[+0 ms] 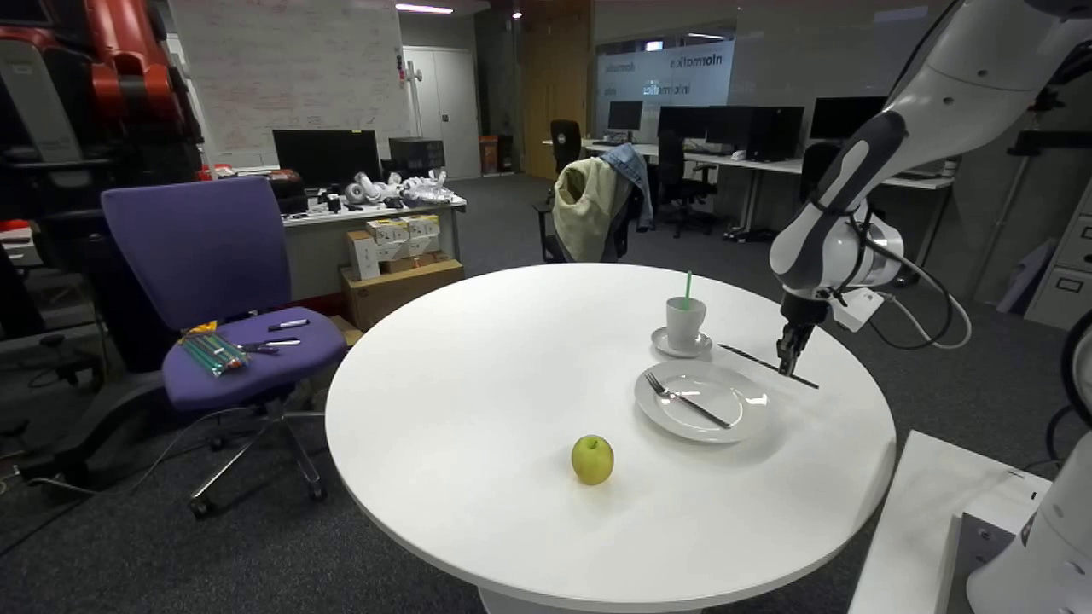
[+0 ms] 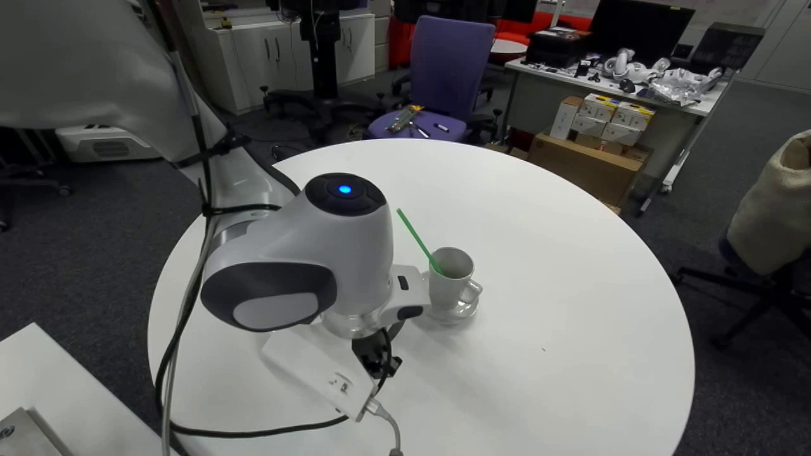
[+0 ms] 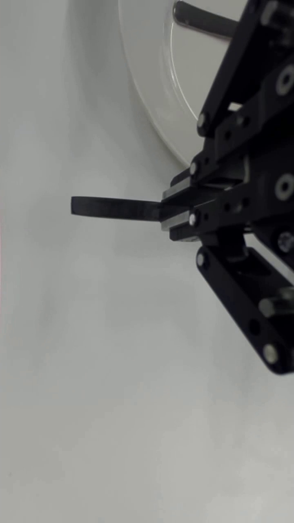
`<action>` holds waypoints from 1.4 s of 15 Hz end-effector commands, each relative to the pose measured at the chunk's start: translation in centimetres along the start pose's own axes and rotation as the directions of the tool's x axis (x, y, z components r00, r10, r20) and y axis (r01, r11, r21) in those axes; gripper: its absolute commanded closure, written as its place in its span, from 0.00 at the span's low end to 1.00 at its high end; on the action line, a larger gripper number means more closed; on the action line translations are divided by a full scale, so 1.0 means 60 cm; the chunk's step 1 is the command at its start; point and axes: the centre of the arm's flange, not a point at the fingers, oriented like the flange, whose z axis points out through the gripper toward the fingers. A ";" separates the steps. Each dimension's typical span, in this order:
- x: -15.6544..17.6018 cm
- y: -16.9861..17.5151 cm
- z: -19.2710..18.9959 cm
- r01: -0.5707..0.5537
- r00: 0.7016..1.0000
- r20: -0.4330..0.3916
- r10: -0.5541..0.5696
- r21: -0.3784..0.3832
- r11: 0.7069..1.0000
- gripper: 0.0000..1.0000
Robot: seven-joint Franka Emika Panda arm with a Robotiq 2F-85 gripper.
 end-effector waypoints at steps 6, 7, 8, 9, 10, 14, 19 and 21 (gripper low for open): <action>0.060 -0.094 -0.035 0.119 0.992 -0.032 -0.120 -0.032 0.992 0.97; 0.067 -0.105 -0.034 0.124 0.991 -0.034 -0.126 -0.035 0.992 0.97; 0.074 -0.113 -0.034 0.127 0.991 -0.037 -0.129 -0.036 0.991 0.97; 0.081 -0.119 -0.034 0.120 0.992 -0.042 -0.122 -0.033 0.992 0.97; 0.087 -0.125 -0.033 0.108 0.993 -0.045 -0.109 -0.024 0.994 0.97; 0.102 -0.137 -0.027 0.043 0.998 -0.046 -0.043 0.001 0.999 0.97; 0.106 -0.154 -0.015 0.023 0.999 -0.035 -0.023 -0.008 1.000 0.97; 0.110 -0.165 -0.004 0.024 0.999 -0.024 -0.024 -0.017 1.000 0.97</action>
